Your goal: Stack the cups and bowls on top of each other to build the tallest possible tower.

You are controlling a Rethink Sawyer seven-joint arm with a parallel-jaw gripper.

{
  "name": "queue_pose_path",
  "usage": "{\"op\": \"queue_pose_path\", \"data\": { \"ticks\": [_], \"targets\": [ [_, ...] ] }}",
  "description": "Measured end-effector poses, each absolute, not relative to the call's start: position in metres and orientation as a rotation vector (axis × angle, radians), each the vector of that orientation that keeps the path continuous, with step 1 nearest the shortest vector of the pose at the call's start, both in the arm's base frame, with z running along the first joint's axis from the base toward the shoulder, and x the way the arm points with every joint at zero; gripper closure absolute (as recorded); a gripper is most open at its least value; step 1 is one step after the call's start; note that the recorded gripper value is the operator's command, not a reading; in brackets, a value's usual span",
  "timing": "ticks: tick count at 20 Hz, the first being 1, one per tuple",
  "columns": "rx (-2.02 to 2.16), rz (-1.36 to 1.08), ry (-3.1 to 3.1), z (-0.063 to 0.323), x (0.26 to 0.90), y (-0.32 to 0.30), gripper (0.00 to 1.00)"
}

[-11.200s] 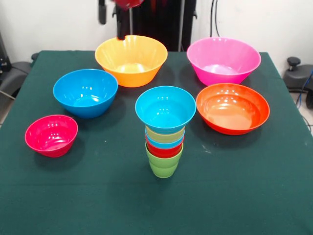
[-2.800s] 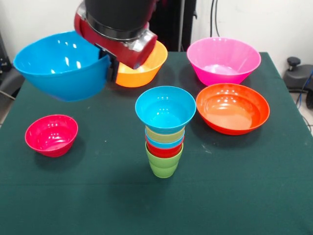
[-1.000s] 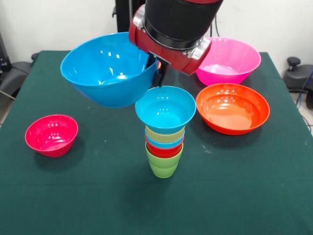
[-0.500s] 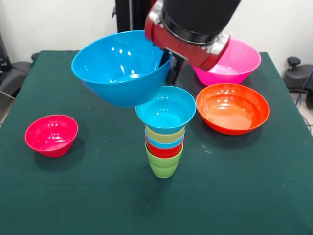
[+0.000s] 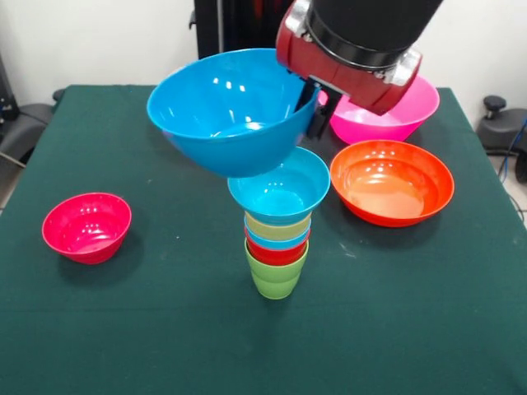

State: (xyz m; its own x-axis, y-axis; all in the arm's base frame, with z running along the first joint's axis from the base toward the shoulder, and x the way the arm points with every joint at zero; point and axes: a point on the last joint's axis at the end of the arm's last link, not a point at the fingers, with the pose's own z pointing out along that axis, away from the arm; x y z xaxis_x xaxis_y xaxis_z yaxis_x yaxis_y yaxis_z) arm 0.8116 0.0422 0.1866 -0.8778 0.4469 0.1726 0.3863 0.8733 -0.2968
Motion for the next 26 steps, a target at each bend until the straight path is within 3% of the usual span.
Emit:
{"op": "queue_pose_path", "data": {
  "ticks": [26],
  "targets": [
    [-0.598,0.429,-2.892,0.18,0.806,0.073,1.0]
  ]
}}
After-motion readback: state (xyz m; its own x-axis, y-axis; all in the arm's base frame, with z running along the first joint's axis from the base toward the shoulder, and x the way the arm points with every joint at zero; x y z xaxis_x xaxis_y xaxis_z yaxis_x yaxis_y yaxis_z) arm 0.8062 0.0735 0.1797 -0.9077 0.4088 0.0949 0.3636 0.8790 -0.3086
